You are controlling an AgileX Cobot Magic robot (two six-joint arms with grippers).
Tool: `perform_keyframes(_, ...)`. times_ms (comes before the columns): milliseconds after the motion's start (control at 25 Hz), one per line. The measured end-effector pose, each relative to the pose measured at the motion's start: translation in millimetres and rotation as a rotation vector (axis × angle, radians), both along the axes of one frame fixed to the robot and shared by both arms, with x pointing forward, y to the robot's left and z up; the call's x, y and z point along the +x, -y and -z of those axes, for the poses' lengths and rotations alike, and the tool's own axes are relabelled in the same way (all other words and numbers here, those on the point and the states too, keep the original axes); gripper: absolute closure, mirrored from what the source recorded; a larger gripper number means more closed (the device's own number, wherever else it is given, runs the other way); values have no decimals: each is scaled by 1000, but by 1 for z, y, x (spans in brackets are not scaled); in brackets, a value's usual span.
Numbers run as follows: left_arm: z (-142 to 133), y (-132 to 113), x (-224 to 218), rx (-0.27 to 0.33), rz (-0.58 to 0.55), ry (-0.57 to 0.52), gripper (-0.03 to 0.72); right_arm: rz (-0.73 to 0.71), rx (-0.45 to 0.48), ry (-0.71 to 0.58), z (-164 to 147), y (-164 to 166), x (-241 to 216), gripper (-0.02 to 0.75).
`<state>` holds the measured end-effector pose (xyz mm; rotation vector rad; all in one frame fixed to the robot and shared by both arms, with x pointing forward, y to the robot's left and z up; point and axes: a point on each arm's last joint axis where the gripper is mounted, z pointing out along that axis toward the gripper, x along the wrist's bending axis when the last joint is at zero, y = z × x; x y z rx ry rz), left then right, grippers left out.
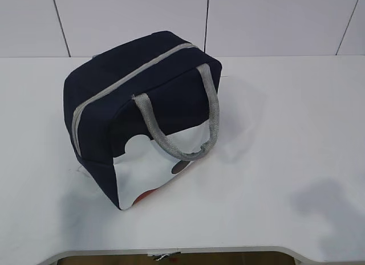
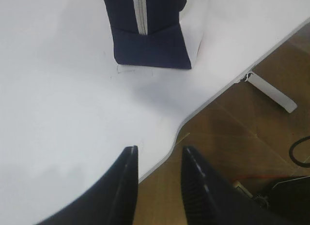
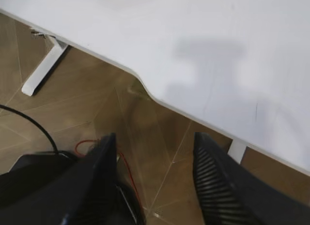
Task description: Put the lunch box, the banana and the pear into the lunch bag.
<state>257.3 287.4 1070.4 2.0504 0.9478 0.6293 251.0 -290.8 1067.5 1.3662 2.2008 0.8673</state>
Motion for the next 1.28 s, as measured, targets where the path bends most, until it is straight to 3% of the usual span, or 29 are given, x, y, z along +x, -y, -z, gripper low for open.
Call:
perform_keyframes(280, 5, 2, 0, -21, 11, -13, 453, 2, 51, 133, 14, 5, -10, 321)
perform_keyframes(480, 14, 6, -4, -37, 41, -98, 453, 12, 76, 242, 15, 12, -23, 322)
perform_keyframes(680, 14, 6, -5, -40, 44, -104, 453, 12, 81, 252, 21, 13, -24, 321)
perform_keyframes(1120, 13, -11, -30, -143, 8, 51, 452, 12, 84, 261, 21, 12, -24, 322)
perform_keyframes(1280, 15, -13, -29, -138, -15, 43, 453, 12, 84, 261, 22, 12, -23, 321)
